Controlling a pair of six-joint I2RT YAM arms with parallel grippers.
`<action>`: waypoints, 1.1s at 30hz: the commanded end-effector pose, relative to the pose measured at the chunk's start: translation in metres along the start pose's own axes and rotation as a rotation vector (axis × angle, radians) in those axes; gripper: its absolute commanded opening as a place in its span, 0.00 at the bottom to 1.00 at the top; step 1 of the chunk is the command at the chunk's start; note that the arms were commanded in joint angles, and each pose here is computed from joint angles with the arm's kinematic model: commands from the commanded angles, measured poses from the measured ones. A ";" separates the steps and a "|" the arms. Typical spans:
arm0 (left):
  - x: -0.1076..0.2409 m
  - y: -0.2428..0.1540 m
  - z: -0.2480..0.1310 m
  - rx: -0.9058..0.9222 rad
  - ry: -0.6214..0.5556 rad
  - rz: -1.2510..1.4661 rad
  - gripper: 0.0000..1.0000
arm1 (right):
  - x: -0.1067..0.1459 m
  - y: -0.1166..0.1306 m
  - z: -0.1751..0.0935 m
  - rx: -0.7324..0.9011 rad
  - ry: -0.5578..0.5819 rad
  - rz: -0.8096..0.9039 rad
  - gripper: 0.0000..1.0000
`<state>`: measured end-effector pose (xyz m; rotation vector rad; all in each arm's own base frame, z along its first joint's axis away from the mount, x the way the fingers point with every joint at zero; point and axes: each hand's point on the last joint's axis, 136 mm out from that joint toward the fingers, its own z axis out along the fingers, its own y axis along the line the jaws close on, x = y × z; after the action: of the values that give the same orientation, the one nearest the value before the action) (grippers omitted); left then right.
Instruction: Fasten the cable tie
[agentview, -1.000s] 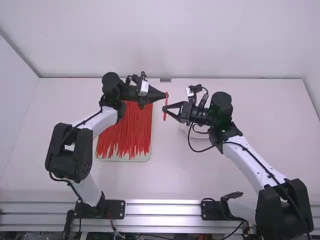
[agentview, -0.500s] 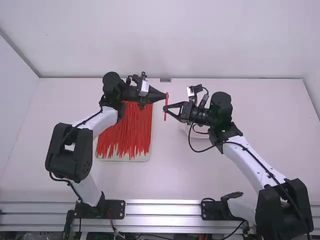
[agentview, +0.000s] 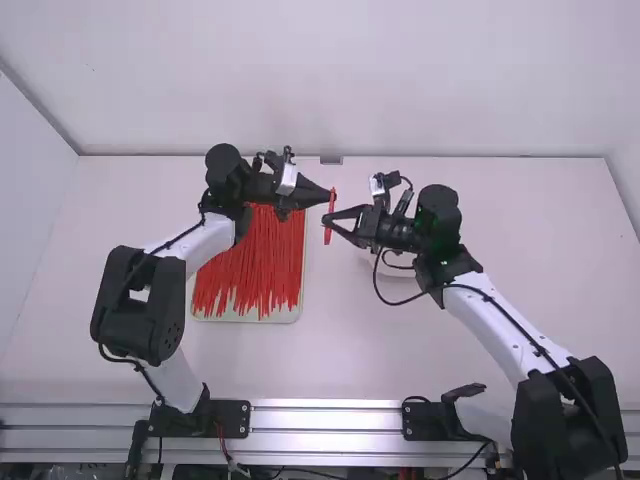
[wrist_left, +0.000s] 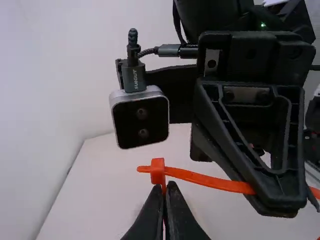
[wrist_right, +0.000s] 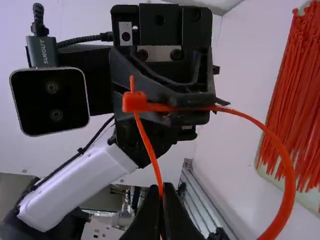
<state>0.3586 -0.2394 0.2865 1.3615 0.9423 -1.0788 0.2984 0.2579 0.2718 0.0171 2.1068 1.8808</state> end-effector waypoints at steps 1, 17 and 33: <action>0.003 -0.009 0.001 0.040 -0.003 0.014 0.02 | -0.003 0.000 0.000 -0.001 -0.012 0.051 0.00; 0.000 -0.018 0.000 0.095 -0.008 0.051 0.02 | -0.026 0.016 -0.014 -0.060 -0.086 0.101 0.00; -0.012 -0.022 0.010 0.108 -0.020 0.073 0.02 | -0.028 0.011 -0.018 -0.047 -0.088 0.074 0.00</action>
<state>0.3477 -0.2423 0.2985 1.4087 0.8439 -1.0409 0.3043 0.2453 0.2910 0.1004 2.0636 1.9823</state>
